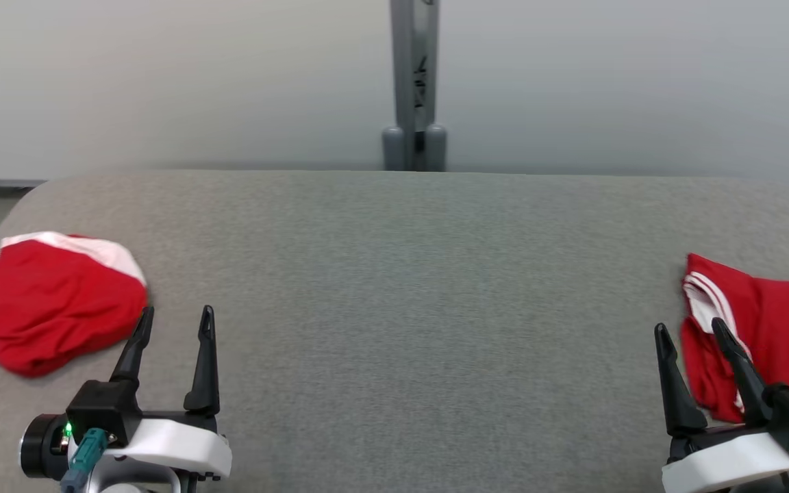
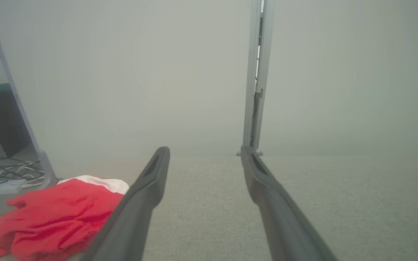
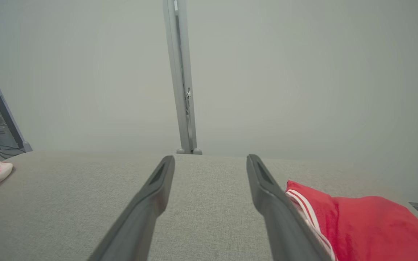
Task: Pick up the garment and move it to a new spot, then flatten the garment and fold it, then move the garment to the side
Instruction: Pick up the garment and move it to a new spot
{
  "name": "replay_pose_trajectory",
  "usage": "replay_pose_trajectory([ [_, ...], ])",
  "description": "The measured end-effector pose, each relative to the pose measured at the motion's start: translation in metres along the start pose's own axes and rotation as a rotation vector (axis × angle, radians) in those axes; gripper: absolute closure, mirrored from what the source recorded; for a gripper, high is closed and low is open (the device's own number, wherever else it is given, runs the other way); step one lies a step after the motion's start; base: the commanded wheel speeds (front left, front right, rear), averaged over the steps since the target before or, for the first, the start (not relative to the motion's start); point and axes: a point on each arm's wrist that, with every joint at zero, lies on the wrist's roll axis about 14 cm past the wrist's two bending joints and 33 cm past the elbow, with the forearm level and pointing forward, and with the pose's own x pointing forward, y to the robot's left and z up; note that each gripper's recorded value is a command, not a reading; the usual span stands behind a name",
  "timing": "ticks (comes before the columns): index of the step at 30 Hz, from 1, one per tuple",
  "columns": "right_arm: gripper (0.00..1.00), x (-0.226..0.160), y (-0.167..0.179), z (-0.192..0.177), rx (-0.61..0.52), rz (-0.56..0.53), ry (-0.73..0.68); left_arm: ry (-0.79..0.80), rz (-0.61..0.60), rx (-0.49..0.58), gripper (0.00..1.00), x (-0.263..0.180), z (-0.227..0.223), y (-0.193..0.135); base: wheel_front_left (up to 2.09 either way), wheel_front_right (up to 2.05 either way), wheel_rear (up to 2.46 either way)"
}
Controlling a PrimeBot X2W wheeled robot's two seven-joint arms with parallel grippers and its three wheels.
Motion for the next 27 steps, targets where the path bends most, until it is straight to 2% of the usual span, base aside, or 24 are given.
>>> replay_pose_trajectory([
  [9,0.0,0.027,0.065,-0.007,0.034,0.198,0.019,-0.041,0.213,0.027,0.0,-0.039,0.017,0.072,0.0,0.0,0.0],
  [10,0.0,0.027,0.065,-0.007,0.034,0.198,0.019,-0.041,0.213,0.027,0.0,-0.039,0.017,0.072,0.0,0.0,0.0],
  [11,0.0,0.031,0.083,-0.009,0.042,0.248,0.024,-0.049,0.268,0.03,0.0,-0.052,0.02,0.088,0.0,0.0,0.0],
  [12,0.0,0.031,0.083,-0.009,0.042,0.248,0.024,-0.049,0.268,0.03,0.0,-0.052,0.02,0.088,0.0,0.0,0.0],
  [18,0.0,0.039,0.133,-0.014,0.063,0.39,0.038,-0.063,0.416,0.035,0.0,-0.094,0.027,0.126,0.0,0.0,0.0],
  [22,0.0,0.044,0.155,-0.013,0.073,0.452,0.034,-0.066,0.479,0.034,0.0,-0.115,0.028,0.14,0.0,0.0,0.0],
  [27,0.0,0.043,0.162,-0.016,0.075,0.47,0.044,-0.073,0.502,0.03,0.0,-0.12,0.031,0.145,0.0,0.0,0.0],
])
